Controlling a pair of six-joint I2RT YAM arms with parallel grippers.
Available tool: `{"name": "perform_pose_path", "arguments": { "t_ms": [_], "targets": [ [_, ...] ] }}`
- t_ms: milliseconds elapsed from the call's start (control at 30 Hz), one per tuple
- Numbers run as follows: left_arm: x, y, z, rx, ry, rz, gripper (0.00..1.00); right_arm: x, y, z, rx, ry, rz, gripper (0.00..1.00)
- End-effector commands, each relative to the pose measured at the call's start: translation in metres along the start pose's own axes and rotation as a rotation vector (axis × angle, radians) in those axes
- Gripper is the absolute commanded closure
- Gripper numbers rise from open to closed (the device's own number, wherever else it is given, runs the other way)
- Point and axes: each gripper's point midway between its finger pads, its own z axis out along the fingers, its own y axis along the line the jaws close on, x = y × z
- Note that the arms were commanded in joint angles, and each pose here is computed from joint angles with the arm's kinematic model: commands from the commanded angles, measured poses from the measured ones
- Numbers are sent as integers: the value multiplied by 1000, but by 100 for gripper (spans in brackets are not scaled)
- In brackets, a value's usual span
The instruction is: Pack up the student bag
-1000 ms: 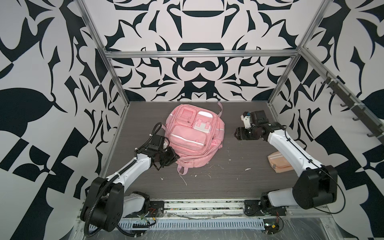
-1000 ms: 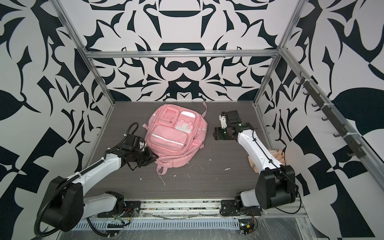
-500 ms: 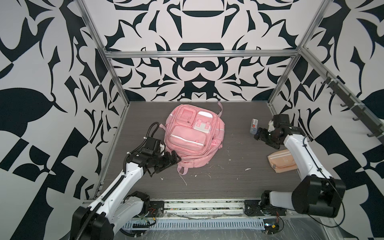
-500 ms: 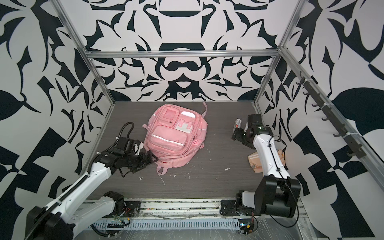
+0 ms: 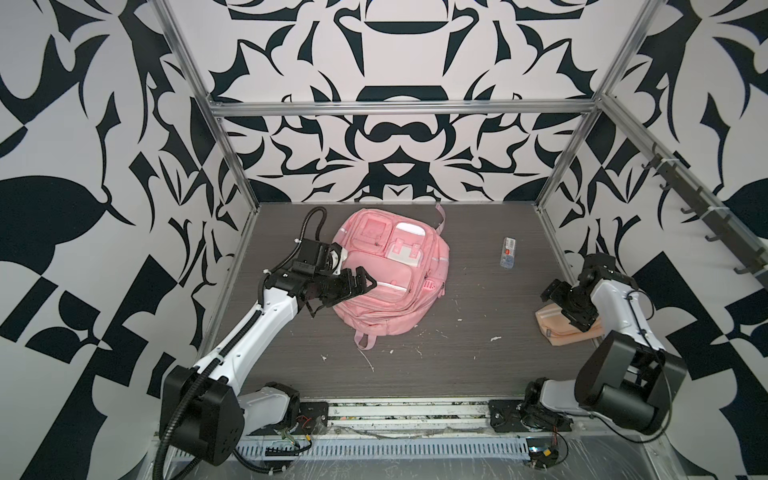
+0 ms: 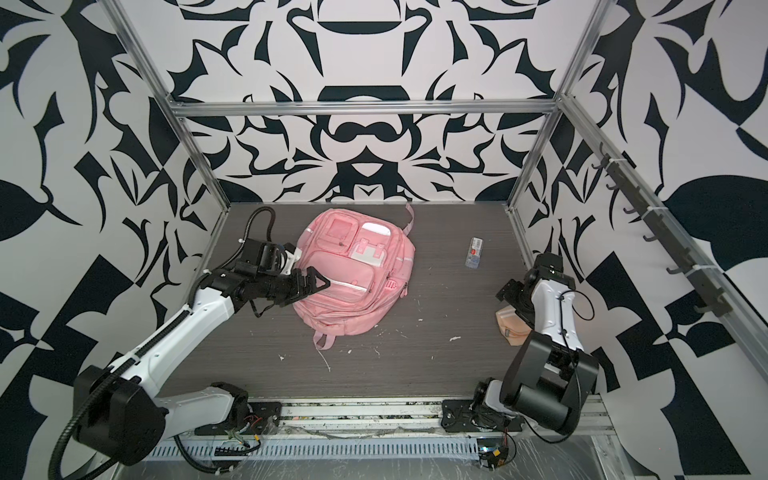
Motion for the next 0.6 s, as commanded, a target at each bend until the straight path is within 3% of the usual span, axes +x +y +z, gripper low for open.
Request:
{"name": "perform_pose_path", "arguments": {
  "t_ms": [0, 567],
  "targets": [
    [-19, -28, -7, 79, -44, 67, 1, -7, -18, 10, 7, -8, 87, 11],
    [-41, -35, 4, 94, -63, 38, 1, 5, -15, 59, -56, 99, 127, 13]
  ]
}}
